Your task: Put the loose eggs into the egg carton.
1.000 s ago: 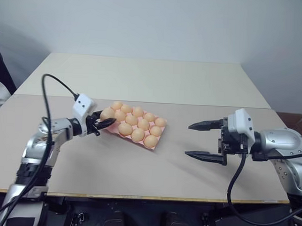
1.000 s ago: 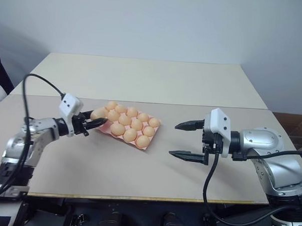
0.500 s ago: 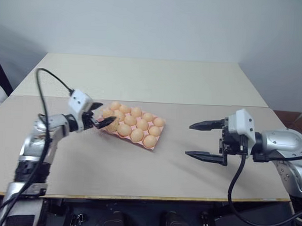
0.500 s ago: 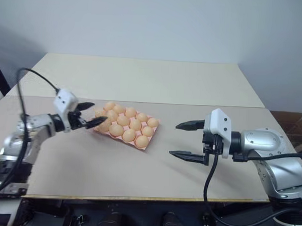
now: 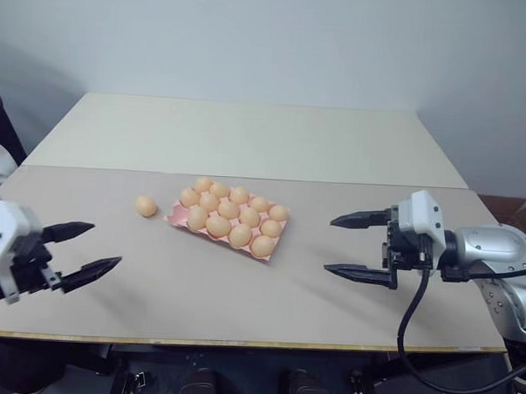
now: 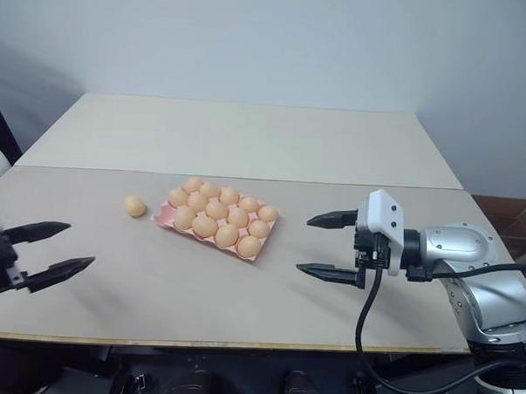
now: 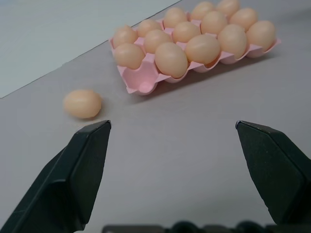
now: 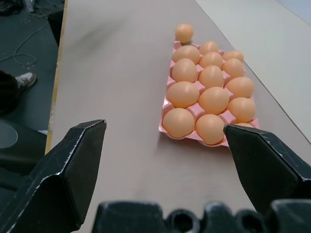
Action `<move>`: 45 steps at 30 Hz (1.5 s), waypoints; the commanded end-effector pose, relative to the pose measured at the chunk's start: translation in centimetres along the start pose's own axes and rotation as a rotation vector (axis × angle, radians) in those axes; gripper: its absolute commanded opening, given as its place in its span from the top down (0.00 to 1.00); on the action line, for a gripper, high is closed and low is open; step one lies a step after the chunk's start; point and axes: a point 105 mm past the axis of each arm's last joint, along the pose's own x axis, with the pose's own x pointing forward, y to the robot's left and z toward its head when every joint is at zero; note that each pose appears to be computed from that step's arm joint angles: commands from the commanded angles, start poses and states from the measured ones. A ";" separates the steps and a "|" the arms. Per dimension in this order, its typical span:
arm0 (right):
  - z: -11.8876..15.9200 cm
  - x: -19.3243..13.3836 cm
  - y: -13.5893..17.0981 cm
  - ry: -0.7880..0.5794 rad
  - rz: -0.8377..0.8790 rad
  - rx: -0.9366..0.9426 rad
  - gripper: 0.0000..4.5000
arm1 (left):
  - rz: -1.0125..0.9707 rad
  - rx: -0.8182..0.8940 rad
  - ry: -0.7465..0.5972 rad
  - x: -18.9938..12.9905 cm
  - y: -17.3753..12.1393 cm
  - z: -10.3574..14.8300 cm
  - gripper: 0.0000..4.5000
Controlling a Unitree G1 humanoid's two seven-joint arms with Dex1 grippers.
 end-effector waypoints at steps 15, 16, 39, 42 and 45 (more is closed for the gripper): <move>1.1 -0.4 -0.3 -0.016 0.024 -0.046 0.00 | 0.217 -0.057 -0.076 2.1 1.4 1.2 0.00; 1.1 -0.3 -0.3 -0.018 0.024 -0.047 0.00 | 0.284 -0.082 -0.075 3.0 2.5 1.2 0.00; 2.2 0.0 -0.3 -0.047 -0.001 -0.080 0.00 | 0.500 -0.370 0.017 17.6 9.2 -2.2 0.00; 2.3 -0.1 -0.4 -0.049 -0.007 -0.083 0.00 | 0.508 -0.380 0.052 17.9 9.4 -3.0 0.00; 2.3 -0.1 -0.4 -0.049 -0.007 -0.084 0.00 | 0.504 -0.379 0.094 18.1 9.3 -3.9 0.00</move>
